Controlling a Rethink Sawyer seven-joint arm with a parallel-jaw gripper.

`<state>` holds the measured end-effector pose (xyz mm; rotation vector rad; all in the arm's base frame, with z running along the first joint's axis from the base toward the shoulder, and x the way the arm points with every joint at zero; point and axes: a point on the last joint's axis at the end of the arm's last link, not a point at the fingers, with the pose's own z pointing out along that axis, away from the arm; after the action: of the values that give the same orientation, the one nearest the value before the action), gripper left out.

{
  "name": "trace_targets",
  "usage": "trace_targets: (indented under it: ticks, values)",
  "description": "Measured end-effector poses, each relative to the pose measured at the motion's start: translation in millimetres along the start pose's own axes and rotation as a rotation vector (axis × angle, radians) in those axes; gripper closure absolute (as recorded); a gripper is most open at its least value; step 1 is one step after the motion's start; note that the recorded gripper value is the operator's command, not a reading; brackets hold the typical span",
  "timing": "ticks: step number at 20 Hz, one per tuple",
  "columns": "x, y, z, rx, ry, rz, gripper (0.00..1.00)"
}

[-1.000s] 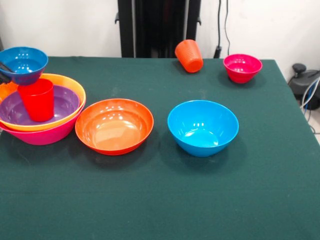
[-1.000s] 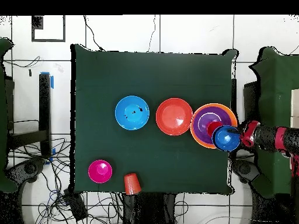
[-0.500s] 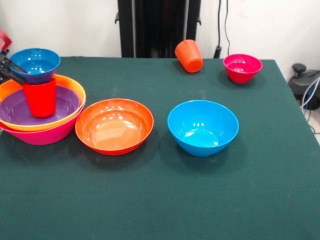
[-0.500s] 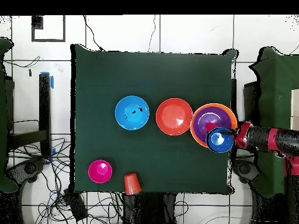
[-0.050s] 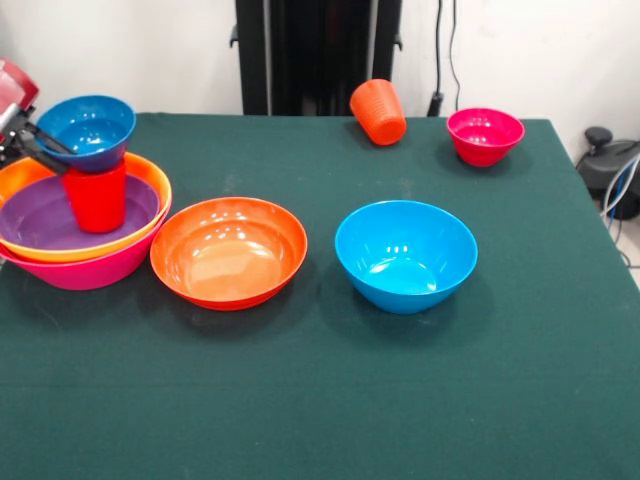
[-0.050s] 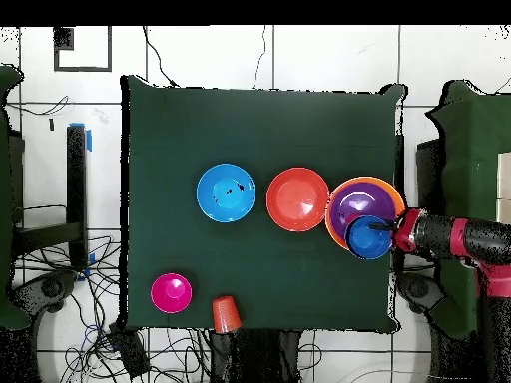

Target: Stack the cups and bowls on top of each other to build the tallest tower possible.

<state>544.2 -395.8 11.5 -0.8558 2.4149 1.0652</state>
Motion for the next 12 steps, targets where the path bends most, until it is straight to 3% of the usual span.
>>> trace_targets:
  ticks: [9, 10, 12]
  values:
    - [-6.1, 0.0, 7.0, -0.012, -0.006, -0.007, 1.0]
    - [-7.1, 0.1, 8.3, -0.014, -0.005, -0.008, 0.0]
    - [-9.4, 0.0, 6.9, -0.014, -0.014, -0.009, 0.0]
